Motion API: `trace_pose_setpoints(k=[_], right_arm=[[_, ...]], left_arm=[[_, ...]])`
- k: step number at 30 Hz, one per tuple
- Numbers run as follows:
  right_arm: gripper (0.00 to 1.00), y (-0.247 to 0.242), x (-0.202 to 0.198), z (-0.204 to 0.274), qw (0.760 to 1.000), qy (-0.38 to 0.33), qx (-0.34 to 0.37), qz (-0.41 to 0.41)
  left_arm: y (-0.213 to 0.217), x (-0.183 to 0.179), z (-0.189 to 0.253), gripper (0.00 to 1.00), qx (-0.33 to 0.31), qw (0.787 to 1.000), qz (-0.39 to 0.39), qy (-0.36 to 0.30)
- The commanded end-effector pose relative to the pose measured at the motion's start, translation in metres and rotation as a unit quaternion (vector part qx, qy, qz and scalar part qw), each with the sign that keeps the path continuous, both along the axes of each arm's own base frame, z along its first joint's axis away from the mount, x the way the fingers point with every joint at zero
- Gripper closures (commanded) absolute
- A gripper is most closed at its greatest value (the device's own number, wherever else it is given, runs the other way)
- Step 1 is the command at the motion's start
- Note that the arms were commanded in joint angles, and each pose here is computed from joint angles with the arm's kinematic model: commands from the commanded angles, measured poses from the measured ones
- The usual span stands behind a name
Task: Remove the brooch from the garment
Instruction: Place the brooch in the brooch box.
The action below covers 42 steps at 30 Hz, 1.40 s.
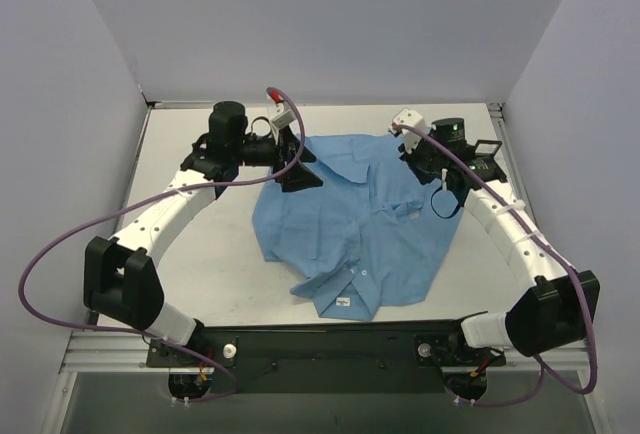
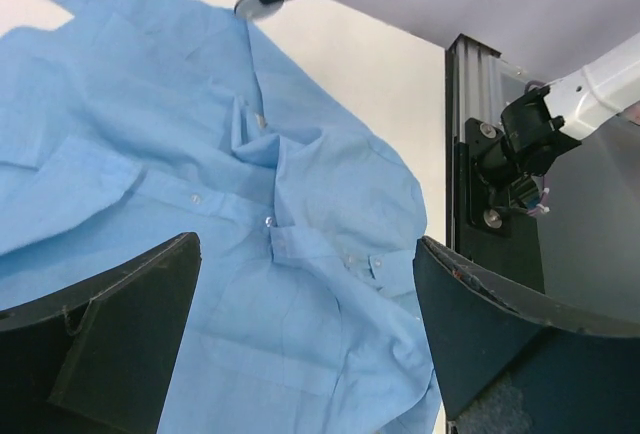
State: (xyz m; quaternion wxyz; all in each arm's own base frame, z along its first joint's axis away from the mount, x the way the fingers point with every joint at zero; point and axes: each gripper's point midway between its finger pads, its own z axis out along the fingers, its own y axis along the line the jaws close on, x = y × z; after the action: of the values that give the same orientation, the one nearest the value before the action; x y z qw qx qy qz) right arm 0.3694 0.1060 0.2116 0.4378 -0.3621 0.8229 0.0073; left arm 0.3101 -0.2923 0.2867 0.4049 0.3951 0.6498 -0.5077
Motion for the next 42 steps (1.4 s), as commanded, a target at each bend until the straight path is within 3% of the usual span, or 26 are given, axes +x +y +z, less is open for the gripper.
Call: trace_pose_setpoints(k=[1,9,19,42], right_arm=[[1.0,-0.094,0.029,-0.027,0.971,-0.041,-0.192,-0.14],[1.0,-0.176,0.073,-0.073,0.933,0.019,-0.256,-0.252],[1.0,-0.236,0.123,-0.095,0.897,0.002,-0.318,-0.306],[1.0,-0.261,0.145,-0.127,0.891,0.013,-0.341,-0.301]], left_arm=[[0.015,0.001,-0.016,0.03,0.053,0.998,0.028,-0.002],[0.023,-0.004,-0.027,0.03,0.074,0.996,0.043,-0.012],[0.022,-0.012,-0.03,0.03,0.069,0.997,0.039,-0.01],[0.021,-0.018,-0.031,0.03,0.06,0.998,0.032,-0.01]])
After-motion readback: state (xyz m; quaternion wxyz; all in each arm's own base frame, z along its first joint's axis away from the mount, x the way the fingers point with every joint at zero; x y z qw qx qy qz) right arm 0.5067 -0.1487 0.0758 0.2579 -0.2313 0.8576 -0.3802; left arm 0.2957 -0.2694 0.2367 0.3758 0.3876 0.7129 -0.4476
